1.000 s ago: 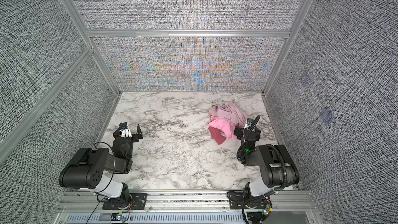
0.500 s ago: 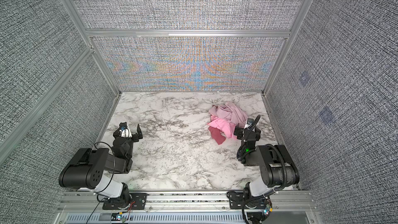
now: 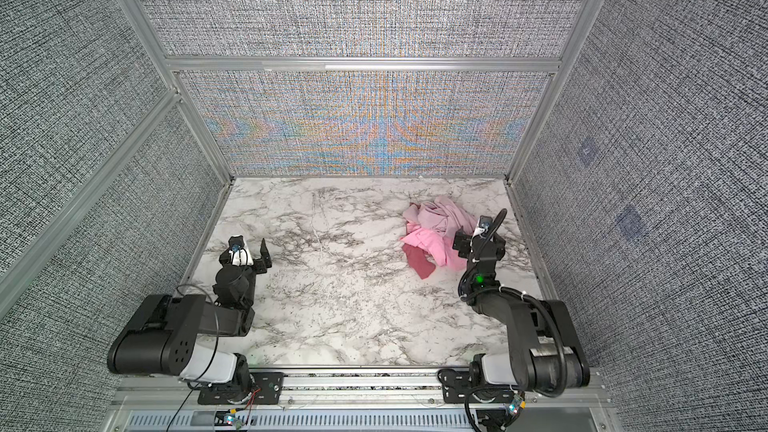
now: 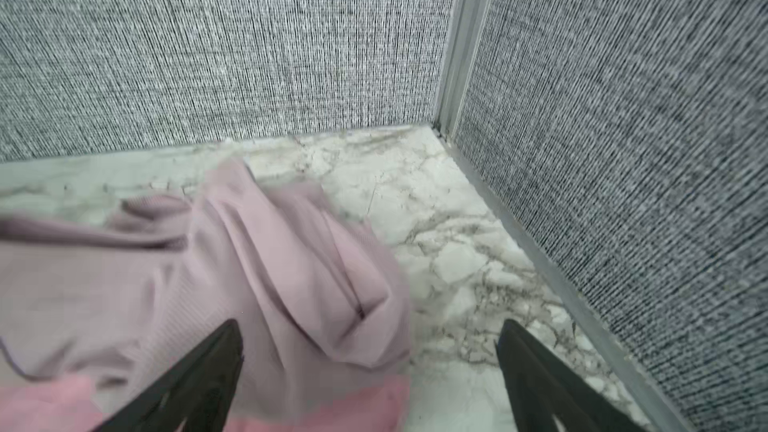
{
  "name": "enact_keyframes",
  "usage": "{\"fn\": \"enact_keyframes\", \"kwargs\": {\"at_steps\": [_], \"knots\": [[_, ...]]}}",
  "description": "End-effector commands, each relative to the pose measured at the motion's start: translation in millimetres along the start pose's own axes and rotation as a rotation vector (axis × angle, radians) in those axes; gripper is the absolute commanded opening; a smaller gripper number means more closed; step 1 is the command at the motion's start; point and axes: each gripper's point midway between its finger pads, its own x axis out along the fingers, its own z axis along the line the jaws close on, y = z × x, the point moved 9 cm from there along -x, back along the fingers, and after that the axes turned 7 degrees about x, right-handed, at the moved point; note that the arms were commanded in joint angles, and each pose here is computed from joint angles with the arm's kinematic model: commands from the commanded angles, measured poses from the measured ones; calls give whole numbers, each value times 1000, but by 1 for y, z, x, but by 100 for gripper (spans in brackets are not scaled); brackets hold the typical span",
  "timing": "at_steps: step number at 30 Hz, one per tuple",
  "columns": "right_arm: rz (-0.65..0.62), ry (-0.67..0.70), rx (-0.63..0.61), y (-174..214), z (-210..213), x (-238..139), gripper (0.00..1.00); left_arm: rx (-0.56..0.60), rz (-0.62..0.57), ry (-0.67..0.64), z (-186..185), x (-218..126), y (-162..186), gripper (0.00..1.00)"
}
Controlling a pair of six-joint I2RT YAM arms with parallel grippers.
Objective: Pick out a specific cloth from the pile
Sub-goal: 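Reach the right gripper onto the rose-red cloth while the left arm rises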
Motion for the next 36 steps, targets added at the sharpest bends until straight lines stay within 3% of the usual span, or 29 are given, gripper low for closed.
{"fn": "enact_keyframes", "kwargs": {"at_steps": [1, 7, 10, 17, 28, 36], "knots": [[130, 37, -41, -10, 10, -7, 96, -14, 10, -42, 6, 1, -24, 76], [295, -141, -124, -18, 72, -31, 88, -195, 65, 101, -4, 7, -79, 68], [417, -217, -175, -1, 104, -41, 79, -228, 161, 140, -16, 10, -80, 66], [679, -279, -149, 42, 136, -47, 55, -241, 308, 243, -45, 14, -77, 64], [801, -238, -156, 83, 138, -47, 50, -229, 316, 289, -55, 15, -74, 64], [804, -203, -183, 94, 143, -36, 47, -231, 326, 297, -56, 16, -71, 64]]}}
